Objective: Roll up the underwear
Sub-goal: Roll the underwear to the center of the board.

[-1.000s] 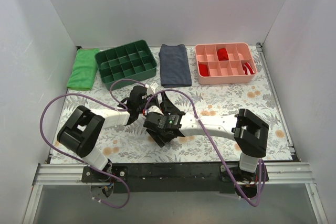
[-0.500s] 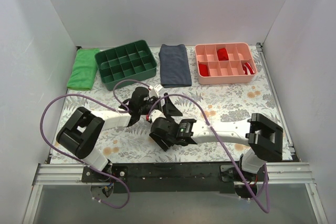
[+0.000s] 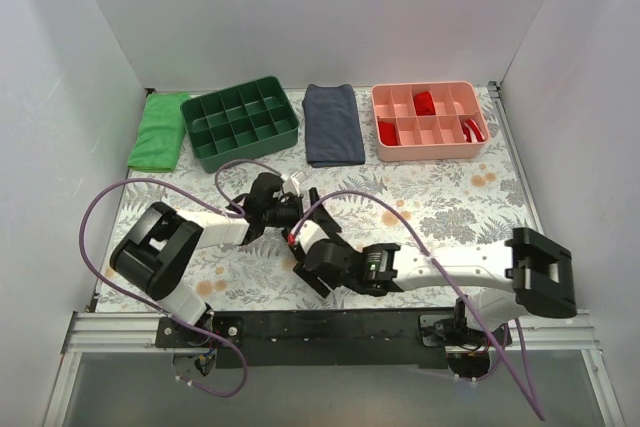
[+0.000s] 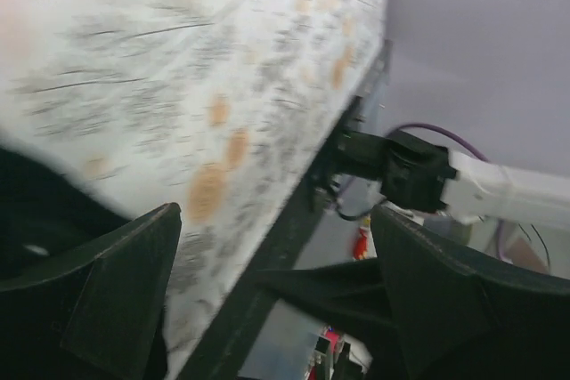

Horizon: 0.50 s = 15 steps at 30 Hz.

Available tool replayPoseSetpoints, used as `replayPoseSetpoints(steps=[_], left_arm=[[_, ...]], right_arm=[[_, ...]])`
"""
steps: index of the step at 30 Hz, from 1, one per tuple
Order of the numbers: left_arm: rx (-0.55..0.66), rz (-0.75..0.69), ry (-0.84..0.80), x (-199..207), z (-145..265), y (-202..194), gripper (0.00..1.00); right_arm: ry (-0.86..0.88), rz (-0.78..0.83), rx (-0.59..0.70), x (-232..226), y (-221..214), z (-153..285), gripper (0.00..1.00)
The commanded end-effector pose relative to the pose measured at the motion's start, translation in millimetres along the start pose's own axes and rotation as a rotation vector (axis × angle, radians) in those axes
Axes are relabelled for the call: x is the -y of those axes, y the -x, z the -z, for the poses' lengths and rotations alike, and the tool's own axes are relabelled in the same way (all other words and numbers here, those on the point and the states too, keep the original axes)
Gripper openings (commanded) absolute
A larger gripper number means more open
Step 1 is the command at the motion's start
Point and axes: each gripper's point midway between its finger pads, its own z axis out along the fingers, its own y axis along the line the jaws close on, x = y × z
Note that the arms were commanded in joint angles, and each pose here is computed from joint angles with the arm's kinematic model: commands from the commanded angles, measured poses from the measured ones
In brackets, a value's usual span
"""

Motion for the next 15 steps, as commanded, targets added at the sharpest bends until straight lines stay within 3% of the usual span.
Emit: replayPoseSetpoints(steps=[1, 6, 15], left_arm=[[0.006, 0.160, 0.311, -97, 15, -21, 0.88], [0.012, 0.149, 0.307, -95, 14, -17, 0.88], [0.010, 0.133, 0.282, -87, 8, -7, 0.88]], right_arm=[[-0.253, -0.164, 0.355, 51, 89, 60, 0.80], [-0.268, -0.173, 0.439, 57, 101, 78, 0.81], [-0.254, -0.203, 0.418, 51, 96, 76, 0.81]])
